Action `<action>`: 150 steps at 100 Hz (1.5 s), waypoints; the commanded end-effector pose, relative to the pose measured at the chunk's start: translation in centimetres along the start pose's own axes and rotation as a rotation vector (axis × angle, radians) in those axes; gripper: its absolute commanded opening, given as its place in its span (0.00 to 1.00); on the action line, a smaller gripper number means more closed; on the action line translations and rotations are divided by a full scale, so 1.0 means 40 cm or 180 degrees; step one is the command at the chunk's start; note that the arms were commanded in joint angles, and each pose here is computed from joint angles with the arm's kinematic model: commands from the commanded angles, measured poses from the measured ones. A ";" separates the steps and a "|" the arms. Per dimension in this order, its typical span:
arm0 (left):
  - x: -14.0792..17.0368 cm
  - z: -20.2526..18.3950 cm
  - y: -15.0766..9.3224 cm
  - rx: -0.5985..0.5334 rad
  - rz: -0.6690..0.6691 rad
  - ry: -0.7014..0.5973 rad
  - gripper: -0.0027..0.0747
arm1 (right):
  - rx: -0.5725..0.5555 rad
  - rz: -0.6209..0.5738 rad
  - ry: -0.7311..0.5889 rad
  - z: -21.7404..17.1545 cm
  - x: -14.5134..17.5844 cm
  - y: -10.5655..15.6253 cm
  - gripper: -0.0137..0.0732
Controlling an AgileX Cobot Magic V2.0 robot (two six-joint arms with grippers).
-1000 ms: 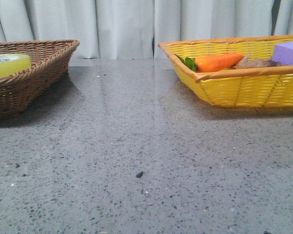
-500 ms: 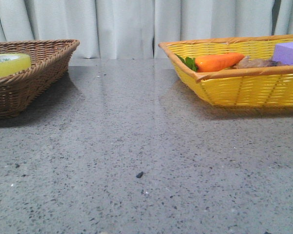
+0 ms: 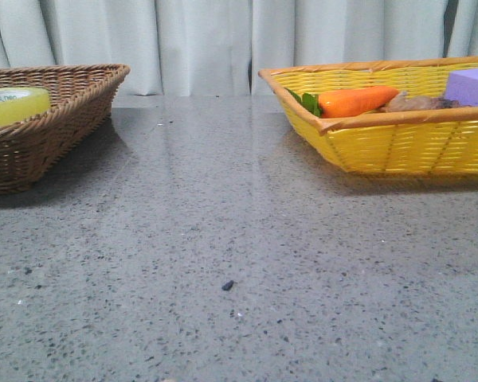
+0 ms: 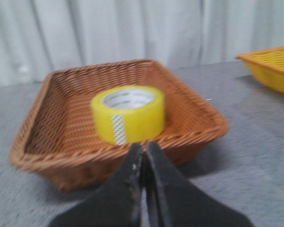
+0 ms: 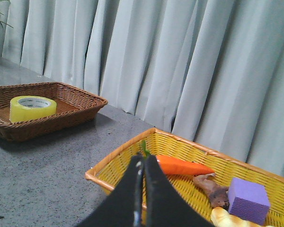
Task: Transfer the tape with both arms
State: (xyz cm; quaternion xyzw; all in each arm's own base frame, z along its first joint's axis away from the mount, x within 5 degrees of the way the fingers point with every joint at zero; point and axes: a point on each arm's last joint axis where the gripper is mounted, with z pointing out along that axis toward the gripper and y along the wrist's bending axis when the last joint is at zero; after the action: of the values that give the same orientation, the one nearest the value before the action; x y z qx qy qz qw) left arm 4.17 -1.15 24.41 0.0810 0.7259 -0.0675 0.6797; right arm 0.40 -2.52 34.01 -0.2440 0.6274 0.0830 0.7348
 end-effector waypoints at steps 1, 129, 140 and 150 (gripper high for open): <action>0.001 0.002 0.012 -0.0257 -0.0028 -0.0469 0.01 | 0.0073 -0.0049 -0.0296 -0.013 -0.028 -0.008 0.07; 0.142 0.032 0.030 -0.0628 -0.0239 0.0264 0.01 | 0.0237 -0.0310 -0.0269 -0.009 -0.022 -0.015 0.07; 0.142 0.032 0.030 -0.0628 -0.0239 0.0264 0.01 | 0.0546 -0.0675 -0.0112 0.006 0.006 -0.011 0.07; 0.142 0.032 0.030 -0.0628 -0.0239 0.0264 0.01 | 0.0746 -0.0882 0.0036 0.028 0.045 0.007 0.07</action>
State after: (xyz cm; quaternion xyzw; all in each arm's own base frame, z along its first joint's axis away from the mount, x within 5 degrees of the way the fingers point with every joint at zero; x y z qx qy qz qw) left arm 5.36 -0.12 18.31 -0.0082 0.7850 -0.0144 0.6193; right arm 1.60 -2.40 32.19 -0.2400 0.6343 -0.0506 0.7331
